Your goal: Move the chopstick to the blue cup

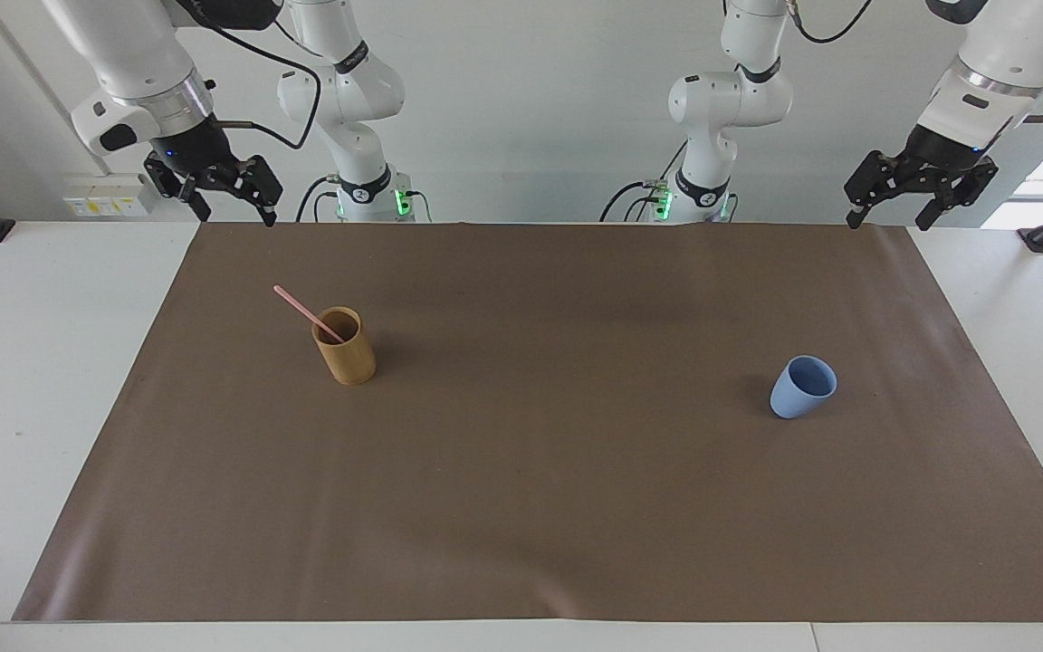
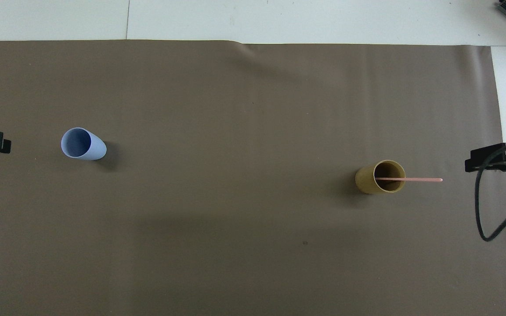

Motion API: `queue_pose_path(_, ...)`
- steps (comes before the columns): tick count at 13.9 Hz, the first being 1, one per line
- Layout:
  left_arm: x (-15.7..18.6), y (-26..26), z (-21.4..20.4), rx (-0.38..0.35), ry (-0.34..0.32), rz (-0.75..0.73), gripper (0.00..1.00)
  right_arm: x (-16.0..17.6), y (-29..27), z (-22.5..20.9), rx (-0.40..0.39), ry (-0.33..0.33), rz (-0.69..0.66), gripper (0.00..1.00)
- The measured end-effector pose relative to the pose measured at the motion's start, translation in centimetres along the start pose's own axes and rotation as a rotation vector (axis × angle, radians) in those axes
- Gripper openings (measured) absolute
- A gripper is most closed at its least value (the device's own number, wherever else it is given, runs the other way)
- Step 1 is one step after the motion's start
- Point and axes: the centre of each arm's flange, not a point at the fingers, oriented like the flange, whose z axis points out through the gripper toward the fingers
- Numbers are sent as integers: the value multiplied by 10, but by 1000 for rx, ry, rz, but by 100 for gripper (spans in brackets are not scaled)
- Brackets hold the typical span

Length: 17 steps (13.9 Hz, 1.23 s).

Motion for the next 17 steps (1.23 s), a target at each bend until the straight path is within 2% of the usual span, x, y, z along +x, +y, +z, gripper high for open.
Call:
queue_pose_path(3,6,-2,7,1,16,8,100,0,0,0,0,0,0,100)
queue_pose_path(5,13,-11,27,3,25,15,100,0,0,0,0,0,0,100)
queue_pose_path(10,32,-34,110,6,28,12,100,0,0,0,0,0,0,100)
queue_pose_path(14,52,-46,174,5,-3,6,100,0,0,0,0,0,0,100)
queue_pose_path(17,60,-54,223,-6,-3,37,100,0,0,0,0,0,0,100)
